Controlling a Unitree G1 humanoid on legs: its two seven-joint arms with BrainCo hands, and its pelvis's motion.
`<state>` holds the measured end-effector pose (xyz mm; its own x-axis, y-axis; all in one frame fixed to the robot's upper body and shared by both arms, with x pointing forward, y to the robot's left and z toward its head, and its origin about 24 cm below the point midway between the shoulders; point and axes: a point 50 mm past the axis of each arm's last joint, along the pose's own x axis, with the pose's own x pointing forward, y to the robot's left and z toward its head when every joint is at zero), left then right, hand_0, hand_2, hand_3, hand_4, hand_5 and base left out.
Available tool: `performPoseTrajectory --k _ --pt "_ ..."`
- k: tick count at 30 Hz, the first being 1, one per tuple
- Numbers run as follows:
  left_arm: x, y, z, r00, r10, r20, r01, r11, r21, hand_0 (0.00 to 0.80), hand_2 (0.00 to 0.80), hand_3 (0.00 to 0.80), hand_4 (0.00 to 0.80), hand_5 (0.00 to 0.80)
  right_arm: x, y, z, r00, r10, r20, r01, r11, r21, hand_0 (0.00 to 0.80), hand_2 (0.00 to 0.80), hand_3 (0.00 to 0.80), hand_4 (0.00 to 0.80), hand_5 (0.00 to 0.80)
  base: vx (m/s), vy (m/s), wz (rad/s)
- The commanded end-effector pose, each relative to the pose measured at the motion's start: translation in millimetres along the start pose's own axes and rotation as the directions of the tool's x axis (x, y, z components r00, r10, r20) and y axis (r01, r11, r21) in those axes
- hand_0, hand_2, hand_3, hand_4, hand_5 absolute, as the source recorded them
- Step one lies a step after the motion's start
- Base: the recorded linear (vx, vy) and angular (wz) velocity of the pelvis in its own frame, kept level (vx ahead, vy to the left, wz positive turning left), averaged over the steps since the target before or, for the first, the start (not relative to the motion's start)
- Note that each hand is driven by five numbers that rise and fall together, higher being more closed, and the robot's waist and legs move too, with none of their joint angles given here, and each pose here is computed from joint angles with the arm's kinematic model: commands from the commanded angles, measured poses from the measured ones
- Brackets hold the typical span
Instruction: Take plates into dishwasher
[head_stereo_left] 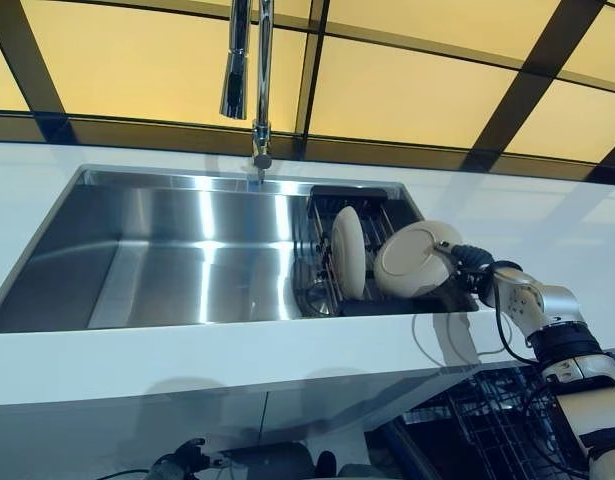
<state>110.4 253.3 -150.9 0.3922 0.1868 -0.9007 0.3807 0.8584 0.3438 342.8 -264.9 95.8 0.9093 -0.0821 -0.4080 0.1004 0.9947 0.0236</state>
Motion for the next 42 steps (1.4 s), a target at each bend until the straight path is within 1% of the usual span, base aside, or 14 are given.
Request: performPoseTrajectory --k 1,2,5,8,16,18,21,22,24,27,31,36,40,42 --pt "2 6 15 0.999 0.018 0.051 -0.02 0.999 0.032 0.0 0.0 0.0 0.0 0.0 -23 7 91 0.914 -0.01 0.406 0.04 0.997 -0.065 0.8 0.8 0.8 0.8 0.8 0.0 0.0 0.0" --pt "2 6 14 0.999 0.019 0.051 -0.021 0.999 0.03 0.0 0.0 0.0 0.0 0.0 -26 7 95 0.899 -0.013 0.437 0.05 0.996 -0.074 0.8 0.8 0.8 0.8 0.8 -0.022 0.005 -0.05" --pt "1 6 10 0.999 0.023 0.044 -0.024 1.0 0.019 0.0 0.0 0.0 0.0 0.0 -48 6 117 0.813 -0.031 0.581 0.118 0.987 -0.113 0.8 0.8 0.8 0.8 0.8 -0.019 0.009 -0.05" --pt "1 5 8 0.999 0.024 0.042 -0.025 1.0 0.015 0.0 0.0 0.0 0.0 0.0 -63 4 129 0.746 -0.049 0.664 0.165 0.98 -0.112 0.8 0.8 0.8 0.8 0.8 -0.013 0.013 -0.06" --pt "0 2 5 0.999 0.024 0.042 -0.024 1.0 0.006 0.0 0.0 0.0 0.0 0.0 -96 5 145 0.599 -0.06 0.799 0.197 0.978 -0.074 0.8 0.8 0.8 0.8 0.8 -0.02 0.021 -0.04" --pt "0 1 3 0.999 0.024 0.039 -0.024 1.0 0.001 0.0 0.0 0.0 0.0 0.0 -108 0 152 0.533 -0.085 0.842 0.237 0.97 -0.052 0.8 0.8 0.8 0.8 0.8 -0.023 0.035 -0.04" --pt "0 -1 0 0.999 0.023 0.036 -0.023 1.0 -0.006 0.0 0.0 0.0 0.0 0.0 -126 -6 162 0.405 -0.132 0.905 0.358 0.934 -0.024 0.8 0.8 0.8 0.8 0.8 -0.027 0.042 -0.16" --pt "0 -2 -1 0.999 0.023 0.035 -0.022 1.0 -0.009 0.0 0.0 0.0 0.0 0.0 -130 -7 164 0.38 -0.139 0.915 0.383 0.923 -0.018 0.8 0.8 0.8 0.8 0.8 -0.032 0.052 -0.17" --pt "-1 -3 -4 0.999 0.021 0.028 -0.02 1.0 -0.018 0.0 0.0 0.0 0.0 0.0 -147 -14 171 0.272 -0.166 0.948 0.476 0.879 0.018 0.8 0.8 0.8 0.8 0.8 -0.035 0.068 -0.1" --pt "-1 -7 -6 1.0 0.01 0.019 -0.01 1.0 -0.015 0.0 0.0 0.0 0.0 0.0 -161 -24 170 0.207 -0.187 0.96 0.536 0.843 0.049 0.8 0.8 0.8 0.8 0.8 -0.015 0.072 -0.18" --pt "-2 -11 -10 1.0 -0.004 0.005 0.004 1.0 0.009 0.0 0.0 0.0 0.0 0.0 -168 -39 158 0.191 -0.23 0.954 0.561 0.823 0.086 0.8 0.8 0.8 0.8 0.8 0.004 0.048 -0.18" --pt "-2 -10 -11 1.0 0.004 0.0 -0.004 1.0 0.027 0.0 0.0 0.0 0.0 0.0 -170 -52 139 0.2 -0.27 0.942 0.58 0.808 0.108 0.8 0.8 0.8 0.8 0.8 -0.042 -0.009 -0.45" --pt "-2 -3 -10 1.0 0.02 0.007 -0.02 1.0 0.005 0.0 0.0 0.0 0.0 0.0 -168 -56 126 0.252 -0.268 0.93 0.561 0.823 0.085 0.8 0.8 0.8 0.8 0.8 -0.128 -0.017 -0.42" --pt "-2 1 -7 1.0 0.027 0.014 -0.027 1.0 -0.011 0.0 0.0 0.0 0.0 0.0 -161 -56 116 0.301 -0.258 0.918 0.549 0.834 0.054 0.8 0.8 0.8 0.8 0.8 -0.153 -0.043 -0.46"
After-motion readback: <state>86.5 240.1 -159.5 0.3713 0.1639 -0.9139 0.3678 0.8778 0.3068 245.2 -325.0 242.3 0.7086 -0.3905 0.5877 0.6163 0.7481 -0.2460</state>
